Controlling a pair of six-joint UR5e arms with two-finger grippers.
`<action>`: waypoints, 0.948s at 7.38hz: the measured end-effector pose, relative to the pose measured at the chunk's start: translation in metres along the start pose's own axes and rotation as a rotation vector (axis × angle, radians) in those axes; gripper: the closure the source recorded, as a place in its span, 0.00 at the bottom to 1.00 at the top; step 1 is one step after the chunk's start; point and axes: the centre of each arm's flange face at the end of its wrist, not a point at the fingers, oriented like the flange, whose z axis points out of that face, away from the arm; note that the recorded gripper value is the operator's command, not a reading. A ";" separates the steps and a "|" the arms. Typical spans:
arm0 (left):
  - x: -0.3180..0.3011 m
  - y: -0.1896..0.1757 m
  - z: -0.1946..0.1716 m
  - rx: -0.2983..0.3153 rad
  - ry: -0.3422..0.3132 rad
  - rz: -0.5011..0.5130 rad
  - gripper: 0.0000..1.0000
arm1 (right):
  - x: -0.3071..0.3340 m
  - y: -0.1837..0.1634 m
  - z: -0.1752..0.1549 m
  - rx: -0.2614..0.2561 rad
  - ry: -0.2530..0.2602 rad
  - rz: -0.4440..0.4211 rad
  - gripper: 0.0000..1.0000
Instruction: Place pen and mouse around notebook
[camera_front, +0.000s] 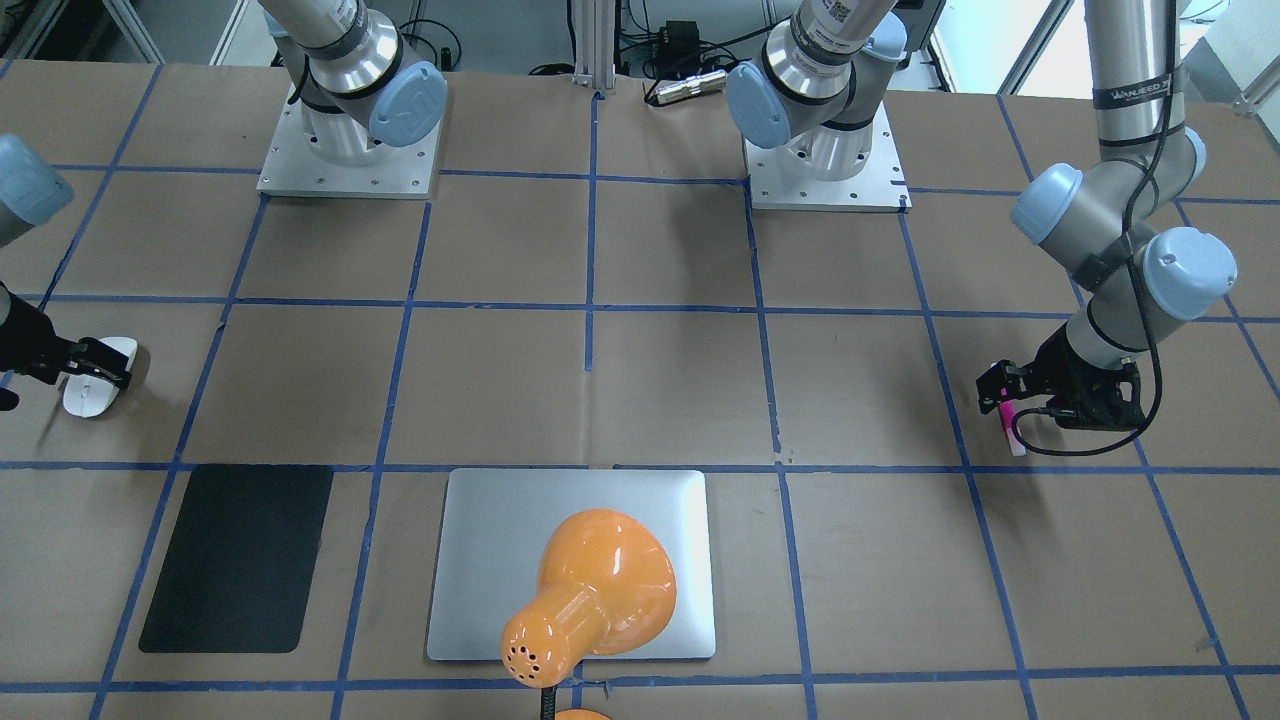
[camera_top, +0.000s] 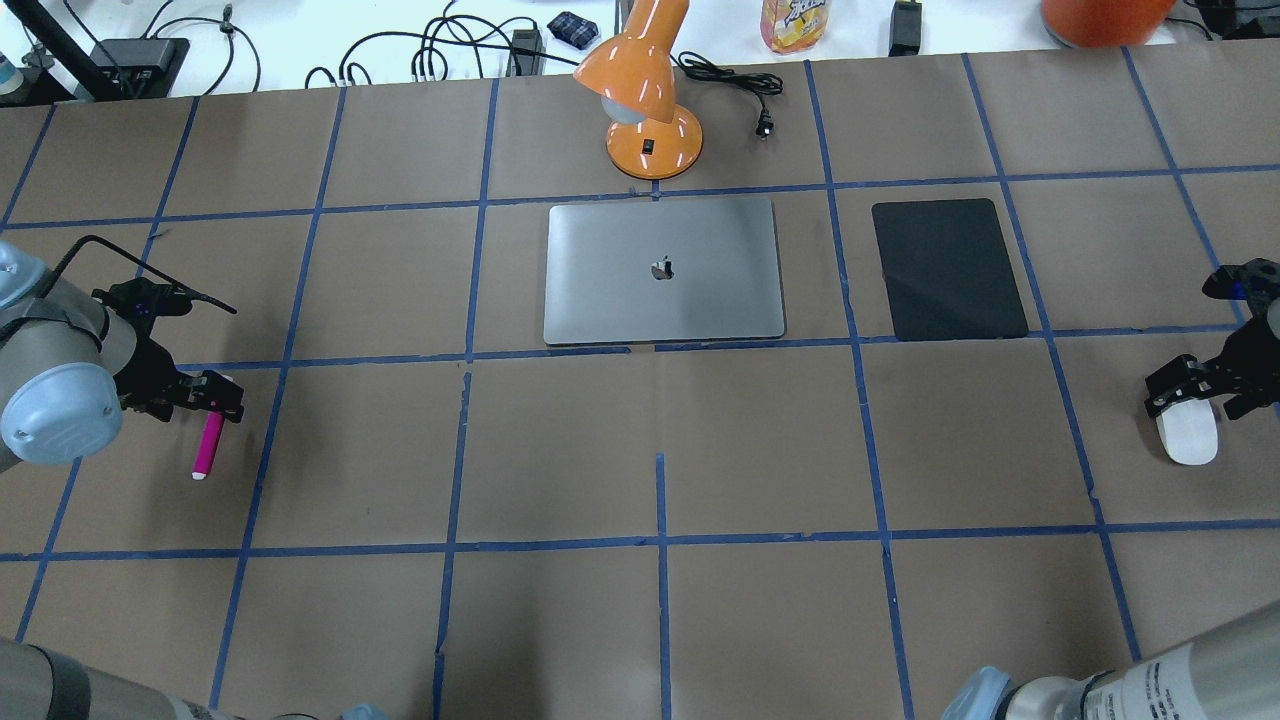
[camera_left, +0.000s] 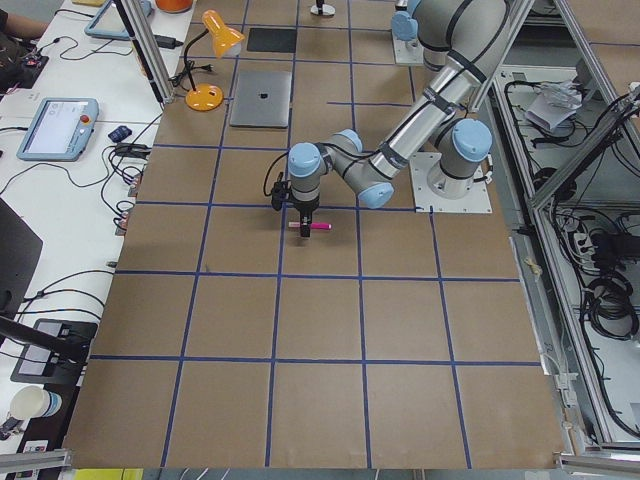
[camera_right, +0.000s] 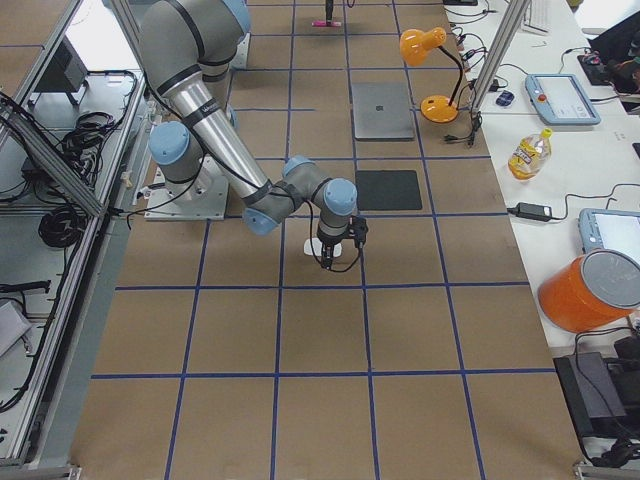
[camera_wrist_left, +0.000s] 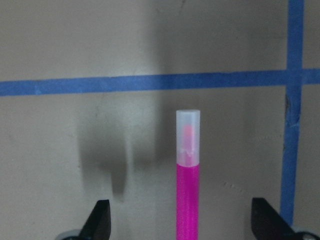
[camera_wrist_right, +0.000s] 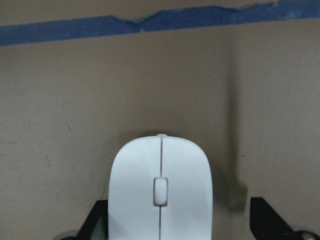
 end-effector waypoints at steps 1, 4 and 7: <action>0.003 -0.001 0.002 -0.003 0.000 0.008 0.22 | 0.000 0.000 0.000 0.001 0.002 0.003 0.58; 0.000 -0.003 0.011 -0.019 -0.045 -0.003 0.74 | -0.002 -0.003 -0.005 0.008 0.008 0.010 0.50; -0.002 -0.004 0.012 -0.017 -0.058 -0.026 0.88 | -0.019 -0.036 -0.051 0.070 0.058 -0.024 0.50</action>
